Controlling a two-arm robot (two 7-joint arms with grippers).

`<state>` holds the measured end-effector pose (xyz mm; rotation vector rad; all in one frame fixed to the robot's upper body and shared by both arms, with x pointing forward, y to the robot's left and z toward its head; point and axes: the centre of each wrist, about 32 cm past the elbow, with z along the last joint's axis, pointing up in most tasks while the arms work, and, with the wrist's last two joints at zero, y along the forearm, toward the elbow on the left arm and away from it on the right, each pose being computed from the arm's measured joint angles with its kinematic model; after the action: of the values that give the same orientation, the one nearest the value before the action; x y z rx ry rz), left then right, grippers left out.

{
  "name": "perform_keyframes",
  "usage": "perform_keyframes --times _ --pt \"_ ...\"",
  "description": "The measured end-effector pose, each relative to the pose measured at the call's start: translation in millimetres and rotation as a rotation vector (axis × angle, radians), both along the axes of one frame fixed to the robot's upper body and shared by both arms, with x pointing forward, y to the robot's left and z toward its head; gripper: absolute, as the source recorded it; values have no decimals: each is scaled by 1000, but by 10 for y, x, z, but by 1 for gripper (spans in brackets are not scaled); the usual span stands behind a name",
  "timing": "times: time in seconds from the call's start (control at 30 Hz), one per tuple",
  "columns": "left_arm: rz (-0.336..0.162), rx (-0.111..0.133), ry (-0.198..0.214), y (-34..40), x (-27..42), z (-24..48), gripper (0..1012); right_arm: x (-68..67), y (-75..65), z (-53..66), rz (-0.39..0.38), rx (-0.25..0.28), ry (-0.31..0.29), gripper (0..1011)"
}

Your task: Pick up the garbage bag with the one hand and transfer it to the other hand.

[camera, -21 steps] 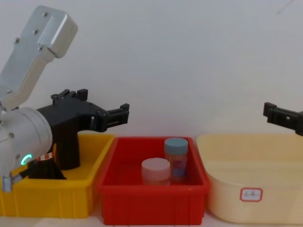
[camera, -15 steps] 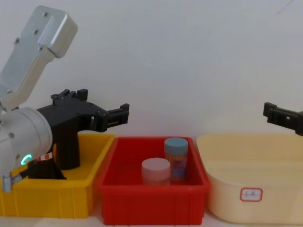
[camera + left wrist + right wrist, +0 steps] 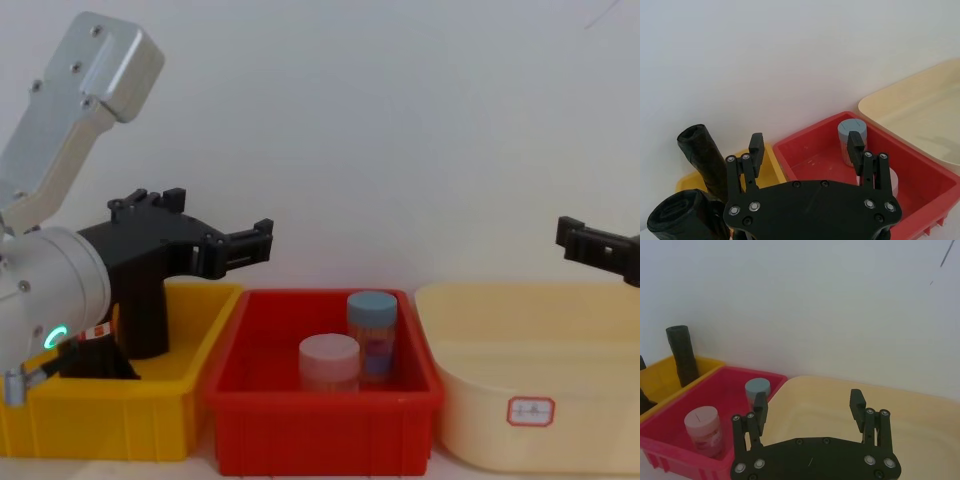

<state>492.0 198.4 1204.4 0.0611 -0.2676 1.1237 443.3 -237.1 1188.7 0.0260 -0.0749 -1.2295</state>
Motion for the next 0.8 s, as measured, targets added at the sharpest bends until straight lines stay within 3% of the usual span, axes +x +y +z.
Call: perform_keyframes --times 0.8 --pt "0 0 0 0 0 0 1001 0 0 0 0 0 0 1001"
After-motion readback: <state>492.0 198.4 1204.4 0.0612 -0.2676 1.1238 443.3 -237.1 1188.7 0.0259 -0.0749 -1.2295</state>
